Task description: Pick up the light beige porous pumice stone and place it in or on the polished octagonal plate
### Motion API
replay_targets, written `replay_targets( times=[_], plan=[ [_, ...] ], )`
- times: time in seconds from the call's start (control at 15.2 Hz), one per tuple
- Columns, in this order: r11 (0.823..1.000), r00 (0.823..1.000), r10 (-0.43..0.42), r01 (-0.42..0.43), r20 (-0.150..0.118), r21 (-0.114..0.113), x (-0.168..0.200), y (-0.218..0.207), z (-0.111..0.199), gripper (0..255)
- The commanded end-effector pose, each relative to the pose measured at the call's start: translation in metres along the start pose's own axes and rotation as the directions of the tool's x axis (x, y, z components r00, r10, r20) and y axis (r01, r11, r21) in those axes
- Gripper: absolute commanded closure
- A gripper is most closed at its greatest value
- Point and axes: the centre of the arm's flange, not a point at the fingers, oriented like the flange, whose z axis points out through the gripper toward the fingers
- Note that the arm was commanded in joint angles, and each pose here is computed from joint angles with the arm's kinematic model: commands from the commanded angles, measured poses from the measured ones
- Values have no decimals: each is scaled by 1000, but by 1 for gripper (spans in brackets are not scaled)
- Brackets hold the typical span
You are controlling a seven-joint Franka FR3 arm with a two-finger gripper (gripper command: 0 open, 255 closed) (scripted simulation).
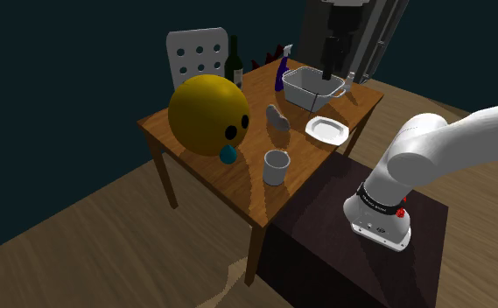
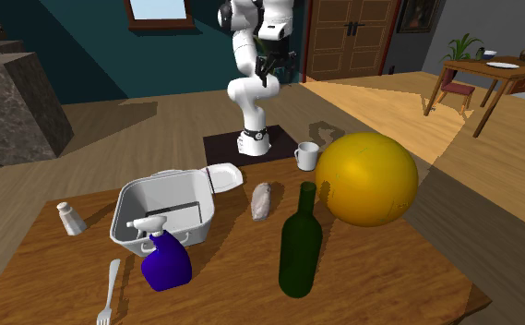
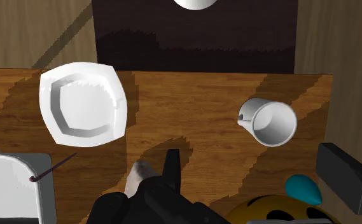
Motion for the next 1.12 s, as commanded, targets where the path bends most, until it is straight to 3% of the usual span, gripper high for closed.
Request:
replay_targets(
  times=[0.0, 1.06],
  plan=[
    [1000, 1000, 0, 0, 0, 0, 0, 0, 0, 0],
    [979, 983, 180, -183, -36, -89, 147, 59, 129, 0]
  ],
)
